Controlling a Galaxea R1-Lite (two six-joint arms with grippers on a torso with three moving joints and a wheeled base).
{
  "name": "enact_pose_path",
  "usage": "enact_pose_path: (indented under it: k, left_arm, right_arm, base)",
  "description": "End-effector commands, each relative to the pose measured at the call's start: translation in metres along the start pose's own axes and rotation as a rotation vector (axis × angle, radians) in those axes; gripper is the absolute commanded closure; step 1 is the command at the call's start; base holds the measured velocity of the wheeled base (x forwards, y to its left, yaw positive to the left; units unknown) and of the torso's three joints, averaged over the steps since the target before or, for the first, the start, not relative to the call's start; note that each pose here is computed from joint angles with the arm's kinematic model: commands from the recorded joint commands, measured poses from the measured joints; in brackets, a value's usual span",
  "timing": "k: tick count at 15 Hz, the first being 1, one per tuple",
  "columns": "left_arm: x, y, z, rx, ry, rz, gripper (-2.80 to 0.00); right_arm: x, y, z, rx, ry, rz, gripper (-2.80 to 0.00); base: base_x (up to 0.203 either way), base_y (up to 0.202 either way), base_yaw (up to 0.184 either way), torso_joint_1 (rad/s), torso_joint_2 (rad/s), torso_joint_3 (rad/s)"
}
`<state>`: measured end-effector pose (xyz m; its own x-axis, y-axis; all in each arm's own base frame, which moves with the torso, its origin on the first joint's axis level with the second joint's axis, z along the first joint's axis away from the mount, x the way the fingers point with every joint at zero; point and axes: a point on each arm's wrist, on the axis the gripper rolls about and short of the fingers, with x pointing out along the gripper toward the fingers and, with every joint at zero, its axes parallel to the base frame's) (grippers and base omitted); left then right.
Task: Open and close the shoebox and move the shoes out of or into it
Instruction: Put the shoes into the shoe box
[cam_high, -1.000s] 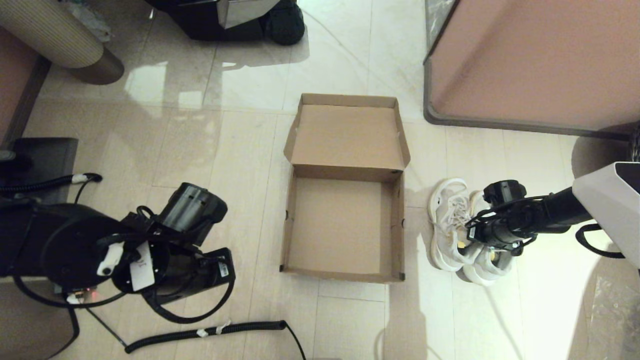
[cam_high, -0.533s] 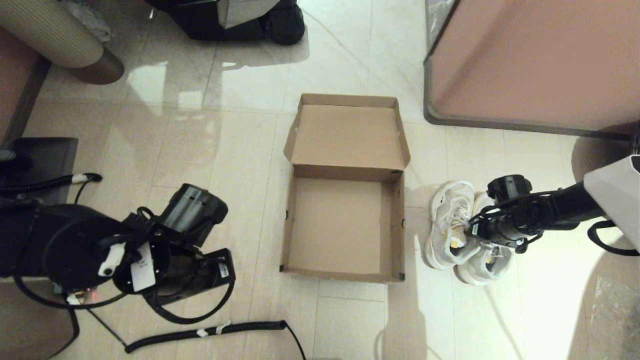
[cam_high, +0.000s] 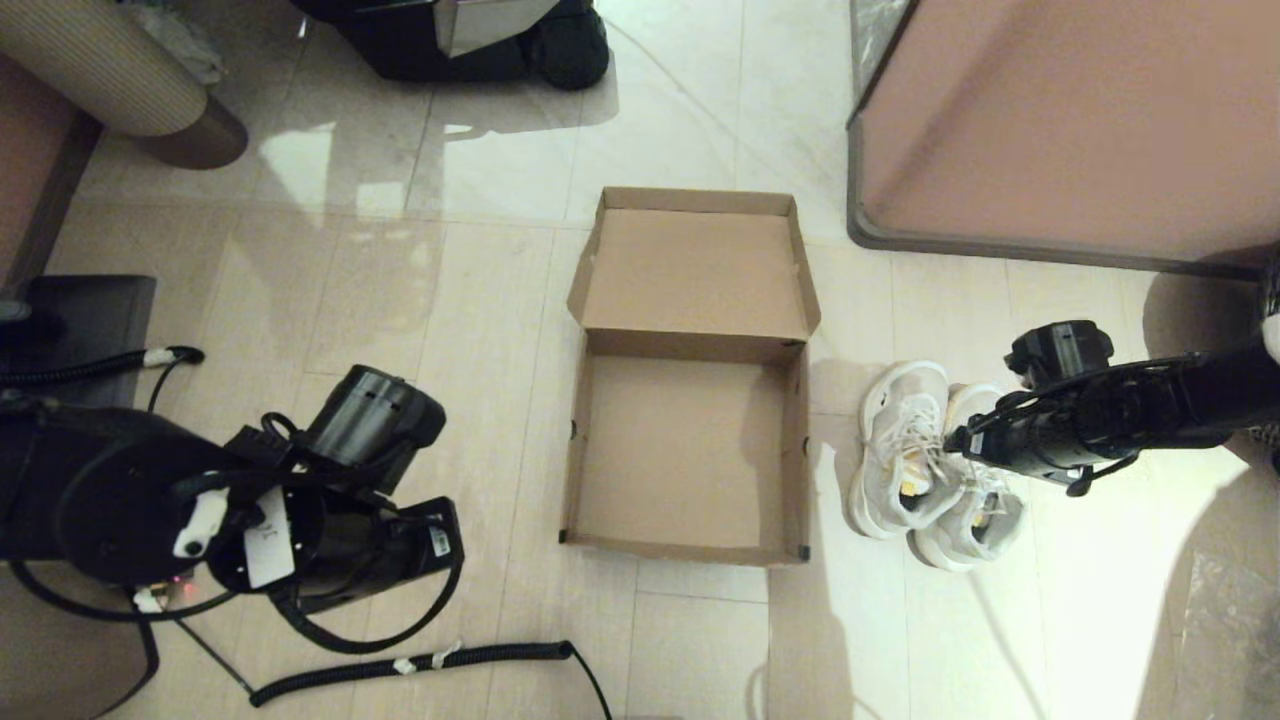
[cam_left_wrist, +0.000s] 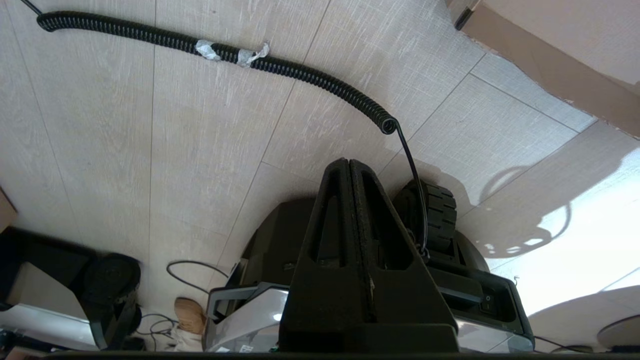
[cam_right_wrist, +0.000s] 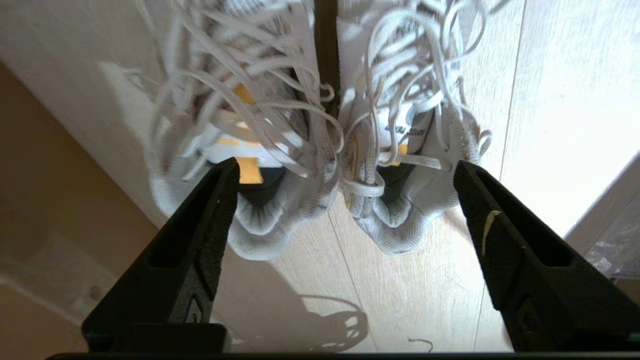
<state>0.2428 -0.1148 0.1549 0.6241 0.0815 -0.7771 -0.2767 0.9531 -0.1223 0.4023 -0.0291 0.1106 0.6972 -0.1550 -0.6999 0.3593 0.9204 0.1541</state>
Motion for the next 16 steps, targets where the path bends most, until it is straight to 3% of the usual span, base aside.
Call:
enact_pose_path:
  k: [1,4,5,9,13,16]
  left_arm:
    - [-0.001,0.000,-0.001,-0.004,-0.001,0.002,0.00]
    - [0.004,0.000,-0.003,0.004,0.010,0.007,0.00]
    - [0.005,-0.001,-0.003,0.004,0.010,0.007,0.00]
    - [0.017,-0.014,0.003,0.016,0.018,0.002,0.00]
    - [0.053,-0.050,0.022,0.014,0.015,-0.030,0.00]
    - [0.093,-0.086,0.037,-0.032,-0.101,-0.131,0.00]
  right_arm:
    - [-0.017,0.015,0.005,-0.014,-0.033,0.057,-2.80]
    - [-0.030,0.056,-0.001,-0.034,-0.035,0.182,-2.80]
    - [-0.034,0.071,-0.004,-0.039,-0.035,0.214,0.00]
    - [-0.045,0.122,-0.030,-0.040,0.009,0.315,0.00]
    - [-0.052,0.156,-0.059,-0.050,0.067,0.368,0.00]
    - [-0.041,0.172,-0.079,-0.082,0.078,0.371,0.00]
  base:
    - [0.000,0.000,0.000,0.000,0.00,0.000]
    - [0.000,0.000,0.000,0.000,0.00,0.000]
    - [0.000,0.000,0.000,0.000,0.00,0.000]
    - [0.000,0.000,0.000,0.000,0.00,0.000]
    - [0.000,0.000,0.000,0.000,0.00,0.000]
    - [0.000,0.000,0.000,0.000,0.00,0.000]
